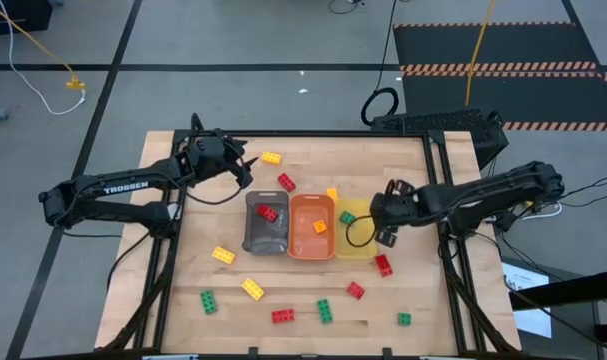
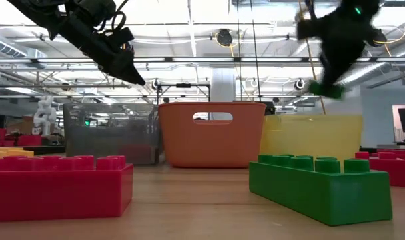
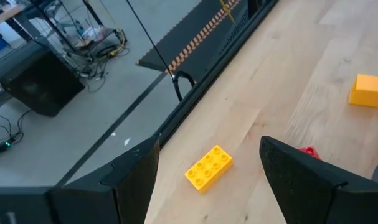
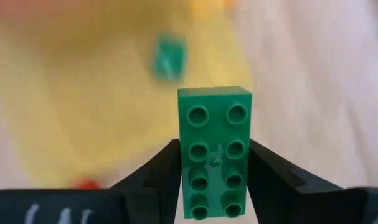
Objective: Sort & place blocks by color
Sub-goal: Put the green game piece into the yellow bin, then put the yellow game piece into the orange bin
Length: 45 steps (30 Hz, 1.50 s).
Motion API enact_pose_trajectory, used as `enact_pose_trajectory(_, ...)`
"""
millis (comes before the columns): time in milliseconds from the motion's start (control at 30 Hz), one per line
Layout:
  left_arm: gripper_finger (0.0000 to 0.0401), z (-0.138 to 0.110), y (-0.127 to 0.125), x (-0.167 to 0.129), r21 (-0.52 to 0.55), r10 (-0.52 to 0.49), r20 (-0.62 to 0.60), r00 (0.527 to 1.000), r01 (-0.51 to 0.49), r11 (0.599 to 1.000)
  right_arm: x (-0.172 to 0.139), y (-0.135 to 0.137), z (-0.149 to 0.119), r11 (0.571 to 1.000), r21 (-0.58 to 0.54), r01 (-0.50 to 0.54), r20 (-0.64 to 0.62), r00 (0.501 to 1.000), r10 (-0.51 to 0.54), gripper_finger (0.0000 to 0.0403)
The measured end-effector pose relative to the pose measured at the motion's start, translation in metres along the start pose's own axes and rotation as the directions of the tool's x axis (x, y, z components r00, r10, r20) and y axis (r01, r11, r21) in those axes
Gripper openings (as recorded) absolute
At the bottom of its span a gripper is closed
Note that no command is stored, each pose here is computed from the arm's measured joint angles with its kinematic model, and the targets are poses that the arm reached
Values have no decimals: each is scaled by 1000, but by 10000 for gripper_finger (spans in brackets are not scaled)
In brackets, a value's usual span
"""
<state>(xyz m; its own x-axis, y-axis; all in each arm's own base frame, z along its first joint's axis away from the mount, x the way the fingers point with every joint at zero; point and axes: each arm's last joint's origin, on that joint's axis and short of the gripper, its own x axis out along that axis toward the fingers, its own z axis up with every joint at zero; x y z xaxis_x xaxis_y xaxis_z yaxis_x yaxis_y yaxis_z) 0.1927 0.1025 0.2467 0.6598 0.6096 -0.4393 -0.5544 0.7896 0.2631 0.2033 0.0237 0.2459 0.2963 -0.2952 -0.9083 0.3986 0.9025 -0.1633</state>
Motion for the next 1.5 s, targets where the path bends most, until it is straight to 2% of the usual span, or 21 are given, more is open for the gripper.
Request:
enact_pose_trajectory(133,278,1,0,0,-77,2,7,1000,-2,997,-18,3,24,999,-26,-38,207,977,43,124)
enact_pose_trajectory(233,278,3,1,0,-102,6,26,1000,-3,995,-16,4,33,997,-47,-59,268,961,70,124)
enact_pose_trajectory(367,278,4,1,0,-119,9,42,999,-3,993,1,2,31,995,-70,-65,193,978,78,131)
enact_pose_trajectory(567,278,4,1,0,-115,9,41,999,-4,993,38,6,22,986,-68,-154,104,982,160,133)
enact_pose_trajectory(700,278,4,1,0,-100,3,39,999,1,995,46,6,20,985,-61,-160,119,979,166,150)
enact_pose_trajectory(1033,278,-4,-2,0,-86,-50,-33,998,47,995,43,0,33,983,-79,-164,245,953,179,245)
enact_pose_trajectory(1133,278,-3,-2,0,-88,-49,-25,998,47,995,43,-5,36,996,-48,-73,278,957,83,256)
enact_pose_trajectory(1233,278,-2,-2,0,-74,-49,-19,999,48,996,42,-9,40,998,-19,52,342,939,-42,256)
enact_pose_trajectory(1333,278,-3,-2,0,-103,-53,-22,998,50,993,40,-13,44,976,45,212,398,892,-212,249)
enact_pose_trajectory(1400,278,-2,-2,0,-132,-53,-17,998,50,990,38,-15,48,955,100,280,438,849,-295,244)
enact_pose_trajectory(1500,278,-2,-4,-1,-169,-61,-14,998,57,984,34,-15,55,946,126,298,499,805,-320,237)
